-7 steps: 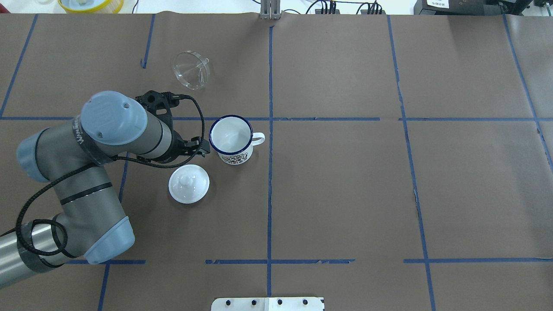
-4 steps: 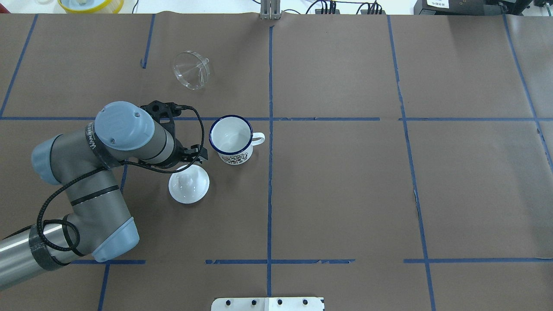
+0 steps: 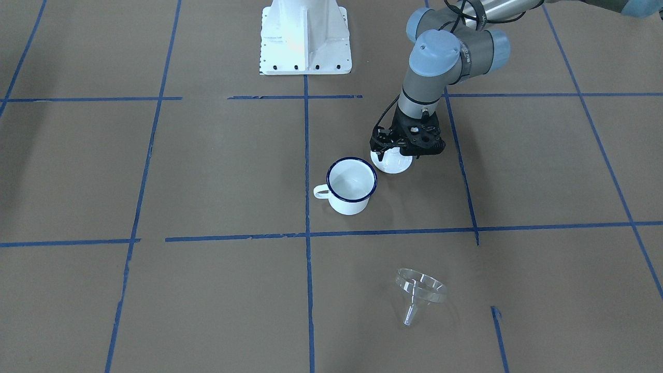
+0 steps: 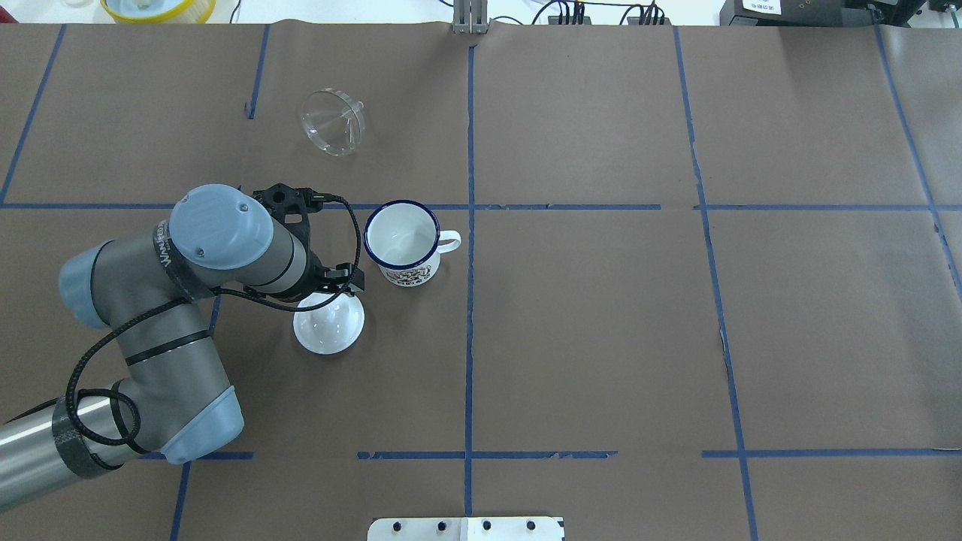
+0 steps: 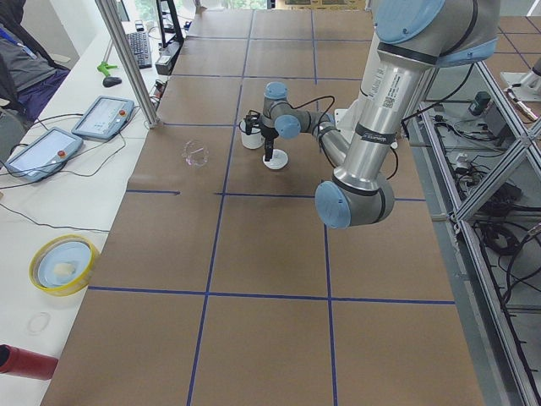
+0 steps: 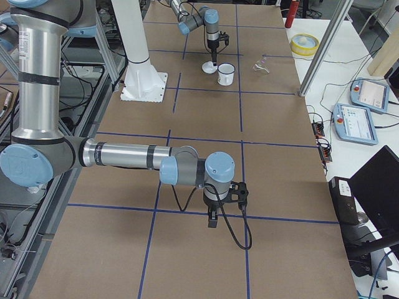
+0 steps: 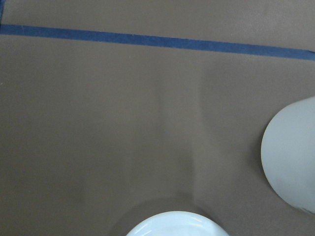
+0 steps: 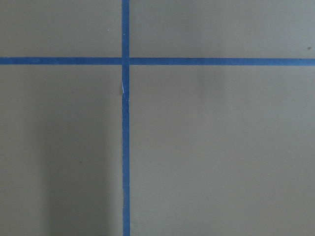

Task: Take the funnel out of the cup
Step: 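Lower the left gripper and grasp the white lid beside the mug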

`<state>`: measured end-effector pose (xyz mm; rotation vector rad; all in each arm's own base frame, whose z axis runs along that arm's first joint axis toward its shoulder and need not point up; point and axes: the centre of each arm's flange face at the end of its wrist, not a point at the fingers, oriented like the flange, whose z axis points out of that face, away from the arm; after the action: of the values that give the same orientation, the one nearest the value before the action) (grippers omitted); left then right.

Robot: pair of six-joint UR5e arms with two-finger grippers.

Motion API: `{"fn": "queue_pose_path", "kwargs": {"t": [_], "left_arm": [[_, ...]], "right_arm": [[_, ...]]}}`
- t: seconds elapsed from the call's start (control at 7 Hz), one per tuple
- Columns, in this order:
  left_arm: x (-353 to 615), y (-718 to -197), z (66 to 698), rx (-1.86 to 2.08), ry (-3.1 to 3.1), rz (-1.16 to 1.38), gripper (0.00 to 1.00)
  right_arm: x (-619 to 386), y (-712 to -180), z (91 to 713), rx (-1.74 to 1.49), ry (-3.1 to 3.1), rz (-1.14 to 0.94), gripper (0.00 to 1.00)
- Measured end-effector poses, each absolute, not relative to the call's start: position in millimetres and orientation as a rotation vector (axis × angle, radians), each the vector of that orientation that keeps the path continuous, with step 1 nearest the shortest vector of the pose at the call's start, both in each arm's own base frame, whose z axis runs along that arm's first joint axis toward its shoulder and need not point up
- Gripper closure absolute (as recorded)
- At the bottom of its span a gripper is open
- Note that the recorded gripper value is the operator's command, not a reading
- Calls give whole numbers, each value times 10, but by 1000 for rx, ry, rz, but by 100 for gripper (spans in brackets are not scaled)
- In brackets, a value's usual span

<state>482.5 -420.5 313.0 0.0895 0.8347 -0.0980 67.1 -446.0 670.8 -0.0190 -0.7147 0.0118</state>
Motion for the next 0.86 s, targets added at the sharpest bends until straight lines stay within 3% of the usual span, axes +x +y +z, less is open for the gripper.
{"fn": "queue_pose_path", "kwargs": {"t": [0.43,0.86], "left_arm": [[4904,-4096,3135,56,842,-77,36],[4880,-4081,3124,53,837,-79,36]], "right_arm": [[671,-4459,6708,-19,-715,12,0],[672,-4460,6708,-19,-715,12,0]]}}
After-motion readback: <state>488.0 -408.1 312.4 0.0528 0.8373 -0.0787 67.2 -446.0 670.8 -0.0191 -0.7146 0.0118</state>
